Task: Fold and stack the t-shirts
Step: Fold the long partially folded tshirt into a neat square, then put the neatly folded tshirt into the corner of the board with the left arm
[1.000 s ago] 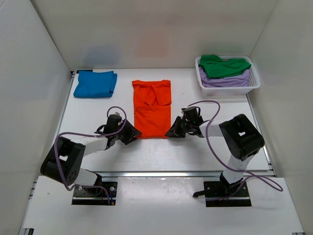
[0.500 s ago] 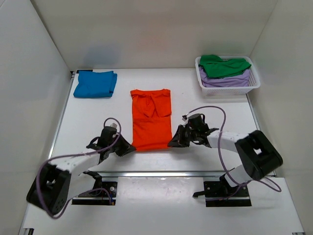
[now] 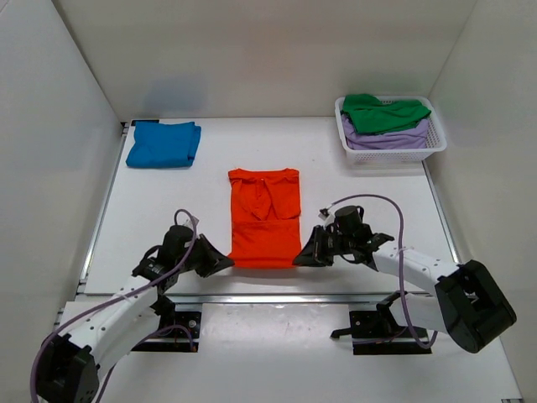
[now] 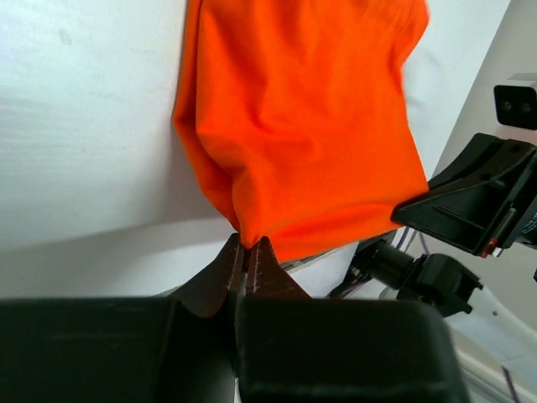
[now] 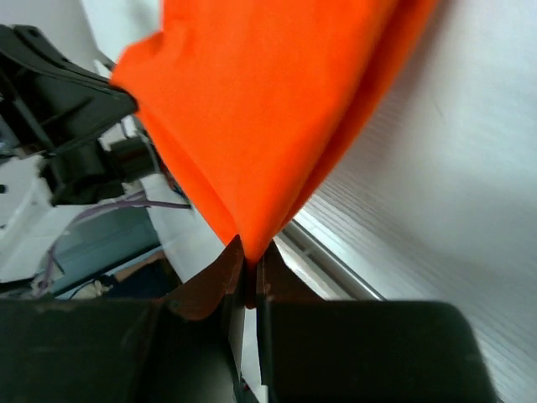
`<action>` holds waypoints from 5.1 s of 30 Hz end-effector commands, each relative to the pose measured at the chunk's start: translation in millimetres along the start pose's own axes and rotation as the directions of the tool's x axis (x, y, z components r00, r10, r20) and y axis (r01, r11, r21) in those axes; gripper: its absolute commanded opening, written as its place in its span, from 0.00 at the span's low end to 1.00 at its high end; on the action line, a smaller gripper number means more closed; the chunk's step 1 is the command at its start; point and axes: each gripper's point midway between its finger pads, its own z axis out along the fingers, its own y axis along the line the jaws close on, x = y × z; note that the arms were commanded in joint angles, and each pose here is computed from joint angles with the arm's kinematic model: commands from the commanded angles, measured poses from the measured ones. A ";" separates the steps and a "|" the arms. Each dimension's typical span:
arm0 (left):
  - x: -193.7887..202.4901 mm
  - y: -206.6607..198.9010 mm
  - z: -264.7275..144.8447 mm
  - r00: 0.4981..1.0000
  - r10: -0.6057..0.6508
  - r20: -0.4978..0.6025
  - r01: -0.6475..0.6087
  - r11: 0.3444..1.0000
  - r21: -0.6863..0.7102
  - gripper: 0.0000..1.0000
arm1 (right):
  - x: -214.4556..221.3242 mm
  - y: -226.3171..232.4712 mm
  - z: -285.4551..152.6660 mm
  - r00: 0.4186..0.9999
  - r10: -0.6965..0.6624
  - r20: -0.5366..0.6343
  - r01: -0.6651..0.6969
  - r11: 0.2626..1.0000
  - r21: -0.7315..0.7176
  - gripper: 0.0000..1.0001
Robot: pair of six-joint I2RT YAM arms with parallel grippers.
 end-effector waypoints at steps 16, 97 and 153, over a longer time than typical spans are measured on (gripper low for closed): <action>-259.6 -108.5 79.4 0.963 0.058 0.264 -0.067 0.997 0.025 0.00 | -266.3 66.0 -8.9 0.973 -0.094 0.209 0.114 0.990 -0.085 0.00; -491.6 -125.9 16.9 0.576 0.795 0.192 -0.521 0.538 -0.662 0.00 | -250.8 95.2 -70.5 0.878 -0.290 0.381 0.339 0.938 -0.066 0.46; -160.2 -44.9 -41.6 0.799 0.601 0.024 -0.558 0.756 -0.343 0.99 | -117.7 -15.6 -99.7 0.838 -0.497 0.224 0.351 0.807 0.475 0.49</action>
